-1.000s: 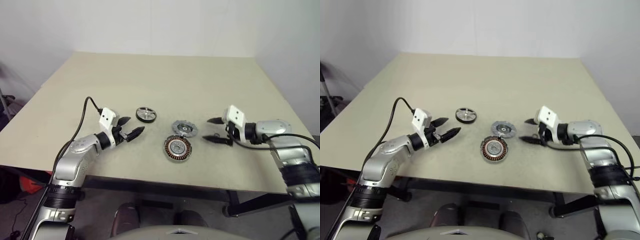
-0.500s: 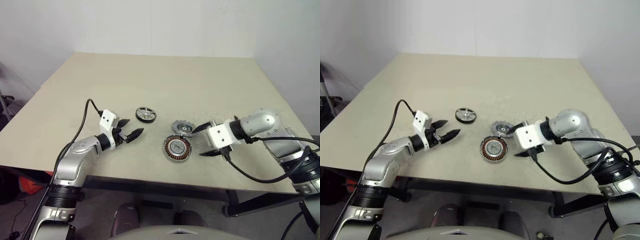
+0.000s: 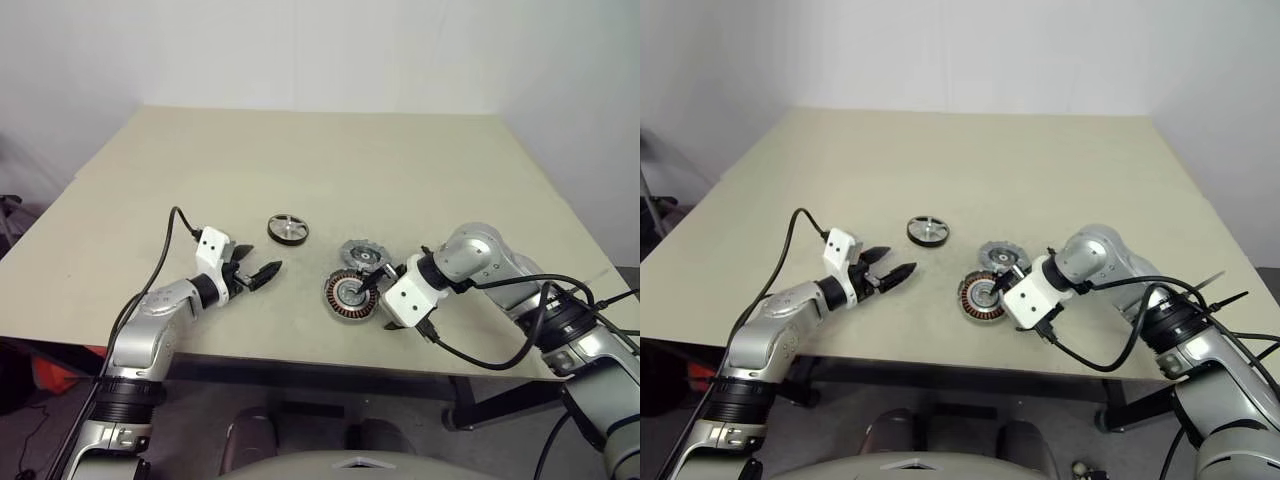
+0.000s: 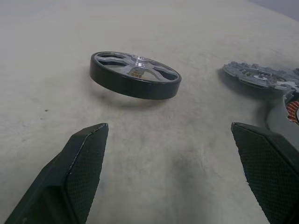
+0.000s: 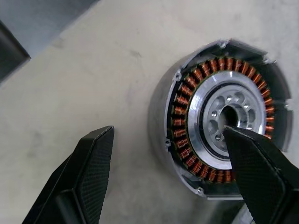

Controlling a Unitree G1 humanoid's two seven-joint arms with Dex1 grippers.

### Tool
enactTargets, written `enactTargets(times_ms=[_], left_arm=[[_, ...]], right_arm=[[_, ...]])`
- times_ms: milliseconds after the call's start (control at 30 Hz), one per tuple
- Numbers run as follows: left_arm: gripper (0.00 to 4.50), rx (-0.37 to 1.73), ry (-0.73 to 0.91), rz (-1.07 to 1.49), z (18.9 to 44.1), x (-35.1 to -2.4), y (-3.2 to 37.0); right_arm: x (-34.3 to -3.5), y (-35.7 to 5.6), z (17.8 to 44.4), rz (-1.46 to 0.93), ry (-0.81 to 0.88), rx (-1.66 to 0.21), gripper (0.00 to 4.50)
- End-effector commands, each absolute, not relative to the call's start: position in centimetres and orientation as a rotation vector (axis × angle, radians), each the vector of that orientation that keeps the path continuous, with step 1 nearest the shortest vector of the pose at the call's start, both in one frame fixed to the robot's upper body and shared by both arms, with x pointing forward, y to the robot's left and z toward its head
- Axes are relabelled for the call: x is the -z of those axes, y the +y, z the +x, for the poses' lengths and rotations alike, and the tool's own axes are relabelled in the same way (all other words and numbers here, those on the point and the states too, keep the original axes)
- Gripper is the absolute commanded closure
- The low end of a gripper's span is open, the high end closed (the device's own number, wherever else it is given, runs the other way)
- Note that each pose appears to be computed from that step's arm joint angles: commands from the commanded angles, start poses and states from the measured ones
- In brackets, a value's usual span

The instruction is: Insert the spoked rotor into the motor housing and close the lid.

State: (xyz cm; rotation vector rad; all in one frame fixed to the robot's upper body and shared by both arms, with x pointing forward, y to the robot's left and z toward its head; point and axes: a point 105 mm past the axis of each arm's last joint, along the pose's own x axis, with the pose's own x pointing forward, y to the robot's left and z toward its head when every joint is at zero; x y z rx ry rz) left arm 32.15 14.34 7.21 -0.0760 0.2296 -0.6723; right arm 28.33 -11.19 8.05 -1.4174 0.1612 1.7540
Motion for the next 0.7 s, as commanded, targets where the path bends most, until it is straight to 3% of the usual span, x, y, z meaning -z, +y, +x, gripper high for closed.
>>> enactTargets(times_ms=[33, 200, 300, 433, 700], left_arm=[[0.05, 0.655, 0.164, -0.056, 32.3, -8.7, 14.7], [0.05, 0.637, 0.163, -0.048, 32.2, -8.8, 15.0], [0.0, 0.624, 0.16, -0.046, 32.4, -8.8, 15.3], [0.0, 0.61, 0.156, -0.046, 32.5, -8.9, 15.5], [0.0, 0.597, 0.153, -0.045, 32.7, -8.9, 15.8]], right_arm=[[-8.6, -10.5, 28.9, -1.448, 0.115, -1.75, 0.67], [-7.8, -10.5, 29.1, -1.416, 0.164, -1.78, 0.67], [-7.5, -10.7, 29.3, -1.427, 0.172, -1.786, 1.25], [-7.3, -10.5, 29.3, -1.435, 0.148, -1.79, 2.46], [-8.0, -10.4, 30.5, -1.417, 0.143, -1.729, 2.54]])
